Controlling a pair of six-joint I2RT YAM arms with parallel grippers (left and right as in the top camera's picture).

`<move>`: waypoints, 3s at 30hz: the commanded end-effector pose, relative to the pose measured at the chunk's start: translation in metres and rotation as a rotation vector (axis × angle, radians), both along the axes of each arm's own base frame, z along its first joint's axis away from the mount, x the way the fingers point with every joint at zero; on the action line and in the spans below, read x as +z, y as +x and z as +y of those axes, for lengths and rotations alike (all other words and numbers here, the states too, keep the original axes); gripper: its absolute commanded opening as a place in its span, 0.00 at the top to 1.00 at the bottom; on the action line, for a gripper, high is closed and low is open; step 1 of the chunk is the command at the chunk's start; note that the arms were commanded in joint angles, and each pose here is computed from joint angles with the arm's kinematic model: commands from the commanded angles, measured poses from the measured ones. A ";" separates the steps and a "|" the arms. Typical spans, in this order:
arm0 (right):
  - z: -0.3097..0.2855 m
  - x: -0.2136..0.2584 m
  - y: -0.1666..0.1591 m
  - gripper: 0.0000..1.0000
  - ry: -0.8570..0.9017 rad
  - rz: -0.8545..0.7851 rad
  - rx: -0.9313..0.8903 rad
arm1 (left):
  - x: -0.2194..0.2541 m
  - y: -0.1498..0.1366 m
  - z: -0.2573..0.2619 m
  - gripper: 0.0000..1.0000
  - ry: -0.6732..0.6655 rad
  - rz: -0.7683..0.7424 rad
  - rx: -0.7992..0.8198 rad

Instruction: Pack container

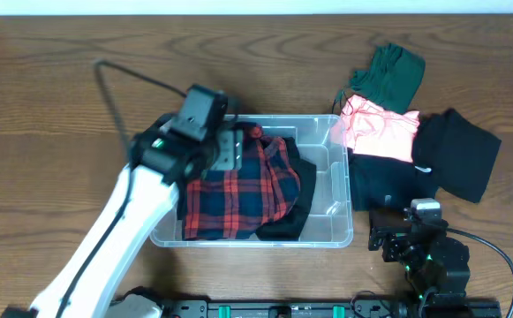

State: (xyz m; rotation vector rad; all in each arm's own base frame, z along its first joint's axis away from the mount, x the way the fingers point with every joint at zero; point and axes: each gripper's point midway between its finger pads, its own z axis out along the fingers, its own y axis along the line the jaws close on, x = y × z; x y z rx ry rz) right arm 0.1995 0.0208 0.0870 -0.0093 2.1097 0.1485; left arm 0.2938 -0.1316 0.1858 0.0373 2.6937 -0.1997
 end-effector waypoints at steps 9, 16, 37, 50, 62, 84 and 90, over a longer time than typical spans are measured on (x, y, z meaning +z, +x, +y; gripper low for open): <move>-0.002 -0.001 -0.001 0.01 0.007 0.005 -0.014 | -0.076 -0.074 -0.005 0.22 0.009 0.329 -0.021; -0.002 -0.001 -0.001 0.01 0.007 0.005 -0.014 | -0.158 -0.095 0.006 0.12 0.052 0.426 0.018; -0.002 -0.001 -0.001 0.01 0.007 0.005 -0.014 | -0.029 -0.010 -0.026 0.11 -0.044 0.160 -0.054; -0.002 -0.001 -0.001 0.01 0.007 0.005 -0.014 | -0.088 0.074 -0.007 0.11 0.099 0.051 0.008; -0.002 -0.001 -0.001 0.01 0.007 0.005 -0.014 | -0.173 0.053 -0.008 0.12 0.136 0.322 -0.001; 0.006 0.001 0.000 0.01 0.064 0.001 0.004 | 0.114 0.017 0.118 0.02 0.033 -0.306 0.324; 0.036 0.035 0.008 0.01 0.420 -0.065 0.029 | 0.101 -0.006 0.177 0.02 0.098 -0.213 0.492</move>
